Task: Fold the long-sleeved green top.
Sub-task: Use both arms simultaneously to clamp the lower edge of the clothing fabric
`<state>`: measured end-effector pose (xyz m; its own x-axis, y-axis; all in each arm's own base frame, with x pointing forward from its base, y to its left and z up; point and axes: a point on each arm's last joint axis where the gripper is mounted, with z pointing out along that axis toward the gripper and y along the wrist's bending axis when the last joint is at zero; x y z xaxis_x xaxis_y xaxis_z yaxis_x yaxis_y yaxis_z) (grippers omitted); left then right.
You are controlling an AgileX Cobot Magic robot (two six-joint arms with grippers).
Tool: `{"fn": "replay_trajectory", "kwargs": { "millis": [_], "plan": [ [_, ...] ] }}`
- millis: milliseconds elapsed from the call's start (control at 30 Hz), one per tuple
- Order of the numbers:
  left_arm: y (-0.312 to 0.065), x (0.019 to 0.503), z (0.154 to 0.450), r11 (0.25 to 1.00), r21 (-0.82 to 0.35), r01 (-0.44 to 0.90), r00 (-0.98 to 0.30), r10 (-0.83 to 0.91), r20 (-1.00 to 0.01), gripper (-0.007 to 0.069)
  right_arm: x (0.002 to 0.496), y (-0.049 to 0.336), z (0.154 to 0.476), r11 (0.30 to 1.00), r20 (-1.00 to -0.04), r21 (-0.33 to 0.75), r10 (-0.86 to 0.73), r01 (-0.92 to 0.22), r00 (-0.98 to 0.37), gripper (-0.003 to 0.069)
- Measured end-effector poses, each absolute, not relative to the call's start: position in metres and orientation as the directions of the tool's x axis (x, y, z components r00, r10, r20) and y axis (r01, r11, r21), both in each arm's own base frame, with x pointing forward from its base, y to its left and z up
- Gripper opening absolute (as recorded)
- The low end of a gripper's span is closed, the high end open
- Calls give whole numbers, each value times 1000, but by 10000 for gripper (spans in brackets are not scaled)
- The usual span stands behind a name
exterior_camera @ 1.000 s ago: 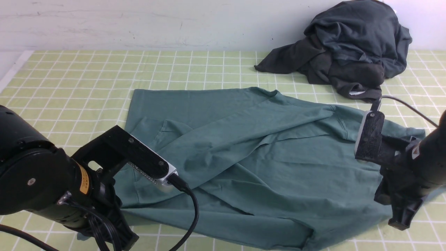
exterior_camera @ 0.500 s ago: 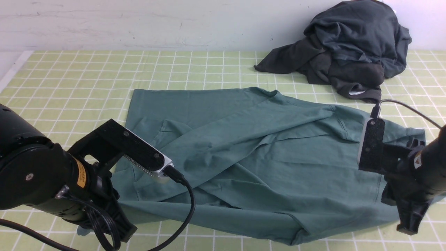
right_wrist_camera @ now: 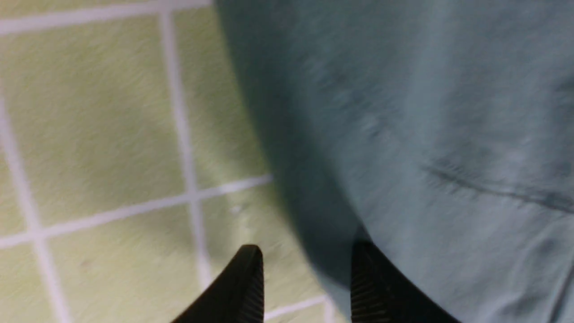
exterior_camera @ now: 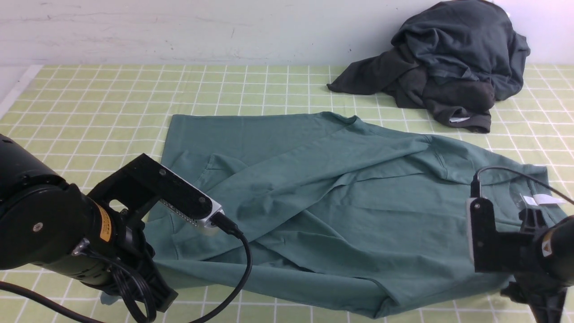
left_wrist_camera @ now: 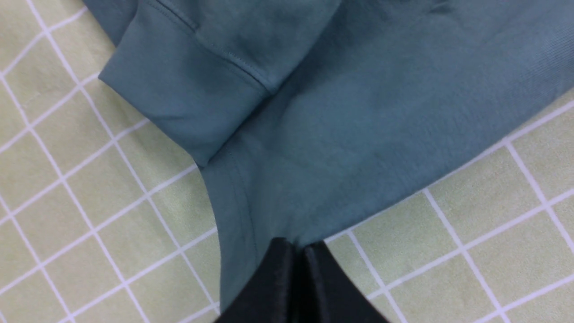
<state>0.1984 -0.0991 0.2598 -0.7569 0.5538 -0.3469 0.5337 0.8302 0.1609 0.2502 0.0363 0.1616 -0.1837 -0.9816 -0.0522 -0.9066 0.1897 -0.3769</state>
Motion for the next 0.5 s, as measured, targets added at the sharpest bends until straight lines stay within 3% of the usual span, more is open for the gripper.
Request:
{"fn": "replay_trajectory", "kwargs": {
  "millis": [200, 500],
  "plan": [
    [-99, 198, 260, 831, 159, 533, -758, 553, -347, -2, 256, 39, 163, 222, -102, -429, -975, -876, -197, 244],
    [-100, 199, 260, 831, 159, 533, -753, 552, -358, -2, 248, 35, 150, 220, -26, -308, -974, -926, -223, 221]
  ]
}}
